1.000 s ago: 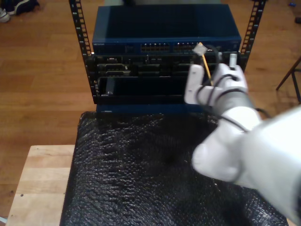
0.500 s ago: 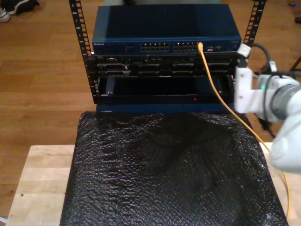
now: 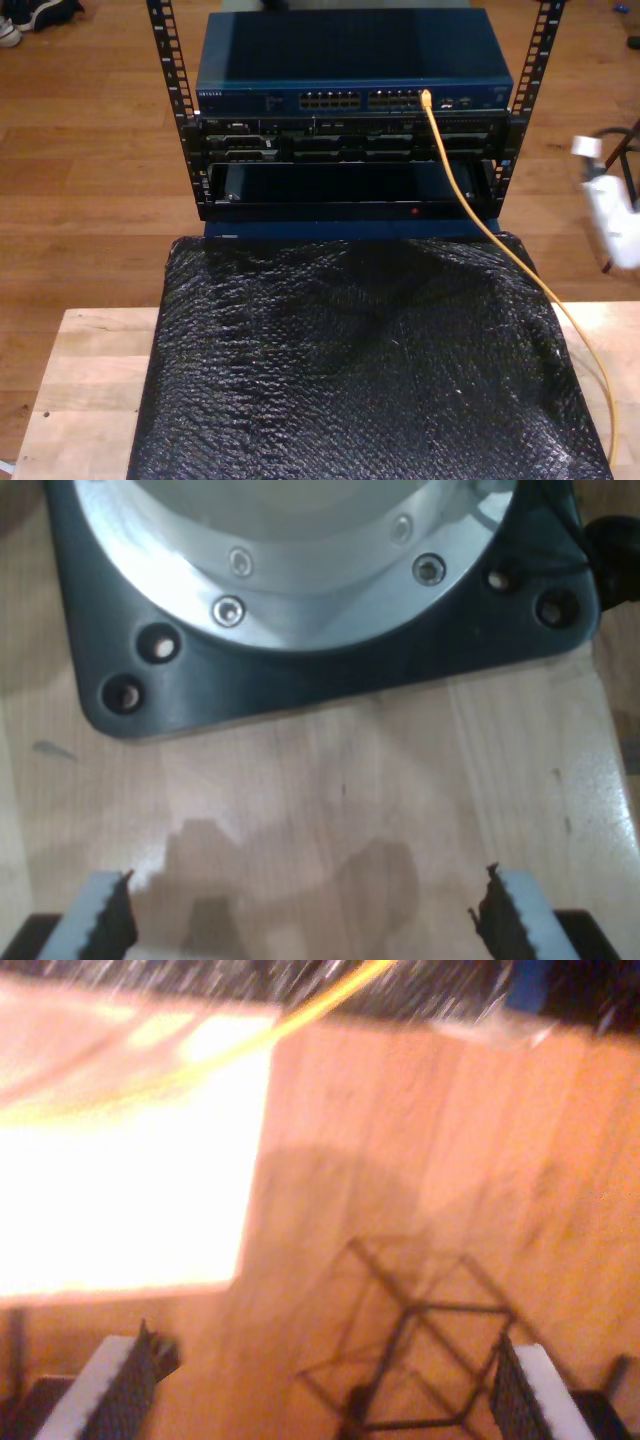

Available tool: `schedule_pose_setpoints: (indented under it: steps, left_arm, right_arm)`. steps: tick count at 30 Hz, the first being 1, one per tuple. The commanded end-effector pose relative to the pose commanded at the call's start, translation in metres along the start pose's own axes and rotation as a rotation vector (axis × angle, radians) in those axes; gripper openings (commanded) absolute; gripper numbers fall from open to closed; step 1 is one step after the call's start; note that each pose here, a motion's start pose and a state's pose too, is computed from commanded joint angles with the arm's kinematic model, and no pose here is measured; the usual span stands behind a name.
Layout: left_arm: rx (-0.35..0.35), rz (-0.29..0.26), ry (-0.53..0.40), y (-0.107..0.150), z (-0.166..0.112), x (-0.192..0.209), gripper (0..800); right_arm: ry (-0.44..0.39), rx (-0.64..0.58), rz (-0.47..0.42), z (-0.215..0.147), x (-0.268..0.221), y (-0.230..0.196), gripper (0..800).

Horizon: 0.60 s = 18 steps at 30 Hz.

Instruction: Grab the cable and plug it in

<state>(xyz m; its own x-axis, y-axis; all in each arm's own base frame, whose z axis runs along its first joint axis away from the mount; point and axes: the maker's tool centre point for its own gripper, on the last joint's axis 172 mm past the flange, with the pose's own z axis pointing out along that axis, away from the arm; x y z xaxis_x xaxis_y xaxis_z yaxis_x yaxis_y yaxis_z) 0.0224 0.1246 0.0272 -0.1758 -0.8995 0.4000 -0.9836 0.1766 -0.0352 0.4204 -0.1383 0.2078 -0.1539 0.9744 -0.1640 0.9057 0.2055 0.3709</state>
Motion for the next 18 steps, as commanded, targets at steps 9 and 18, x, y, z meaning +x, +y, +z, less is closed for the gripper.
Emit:
schedule_pose_setpoints:
  steps: [9, 18]
  left_arm:
    - [0.0, 0.0, 0.0, 0.0, 0.0, 0.0, 800]
    - [0.0, 0.0, 0.0, 0.0, 0.0, 0.0, 800]
  right_arm:
    - [0.034, 0.218, 0.03, -0.057, -0.051, -0.126, 798]
    - [0.064, 0.32, 0.097, -0.078, -0.068, -0.248, 798]
